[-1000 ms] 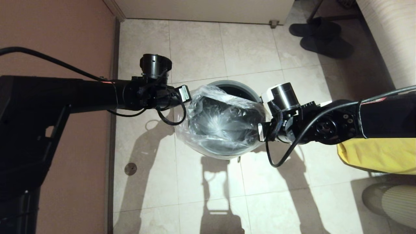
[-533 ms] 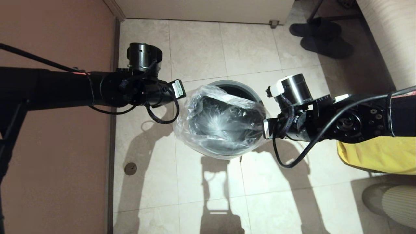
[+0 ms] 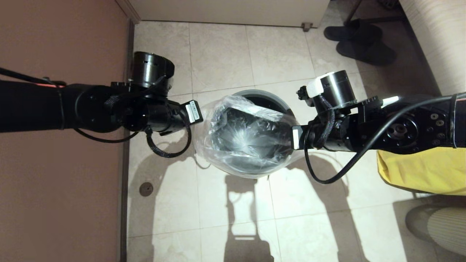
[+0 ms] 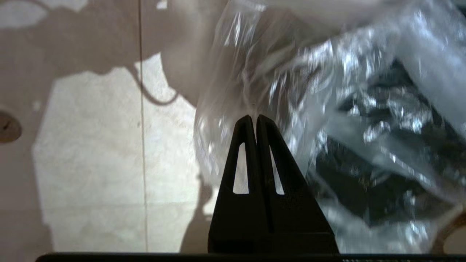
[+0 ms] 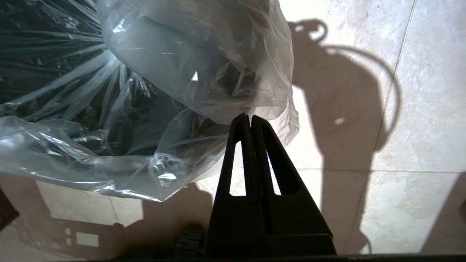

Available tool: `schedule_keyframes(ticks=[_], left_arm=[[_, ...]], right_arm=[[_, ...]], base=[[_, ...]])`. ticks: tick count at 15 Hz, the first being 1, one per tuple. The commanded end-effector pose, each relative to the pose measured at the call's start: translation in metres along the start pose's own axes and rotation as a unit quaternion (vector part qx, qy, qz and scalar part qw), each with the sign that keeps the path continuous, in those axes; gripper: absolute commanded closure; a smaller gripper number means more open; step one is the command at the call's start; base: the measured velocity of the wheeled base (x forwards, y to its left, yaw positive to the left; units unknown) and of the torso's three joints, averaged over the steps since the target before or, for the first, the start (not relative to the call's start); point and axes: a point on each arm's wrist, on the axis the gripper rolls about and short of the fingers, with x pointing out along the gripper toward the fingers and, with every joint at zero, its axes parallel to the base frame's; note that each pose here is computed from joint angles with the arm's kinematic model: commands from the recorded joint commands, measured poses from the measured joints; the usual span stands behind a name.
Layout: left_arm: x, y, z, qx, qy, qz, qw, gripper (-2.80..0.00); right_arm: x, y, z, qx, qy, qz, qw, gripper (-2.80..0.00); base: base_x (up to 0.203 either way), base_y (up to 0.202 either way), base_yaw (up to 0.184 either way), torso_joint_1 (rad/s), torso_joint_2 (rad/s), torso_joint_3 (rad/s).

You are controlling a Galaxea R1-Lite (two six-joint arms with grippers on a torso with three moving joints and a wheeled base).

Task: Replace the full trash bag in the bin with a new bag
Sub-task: Put the new garbage bag on the trash can

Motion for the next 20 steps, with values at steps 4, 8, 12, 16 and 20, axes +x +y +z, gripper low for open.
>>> schedule_keyframes(ticks=[4,8,12,16,20], left_arm=[[-0.063,0.016,-0.005,-0.005,-0.008,-0.005,0.9999,0.0],[-0.101,0.028,-0.019,-0.004,-0.01,-0.01,0.9999,0.0],[-0.137,0.051,-0.034,-0.013,-0.025,0.002,0.9996,0.0],[-0.165,0.071,-0.042,-0.034,-0.051,0.013,0.998,0.0],[-0.204,0.088,-0.05,-0.061,-0.105,0.013,0.9925,0.0]], right_arm=[[-0.005,0.003,0.015,0.003,-0.014,0.035,0.999,0.0],[0.006,0.012,0.017,0.014,-0.024,0.131,0.991,0.0],[0.035,0.025,0.014,0.016,-0.04,0.138,0.989,0.0],[0.058,0.036,0.016,0.016,-0.046,0.139,0.989,0.0],[0.072,0.042,0.025,0.014,-0.068,0.14,0.988,0.0]], base=[[0.0,0.0,0.0,0.0,0.0,0.0],[0.0,0.0,0.0,0.0,0.0,0.0],[0.0,0.0,0.0,0.0,0.0,0.0],[0.0,0.0,0.0,0.0,0.0,0.0],[0.0,0.0,0.0,0.0,0.0,0.0]])
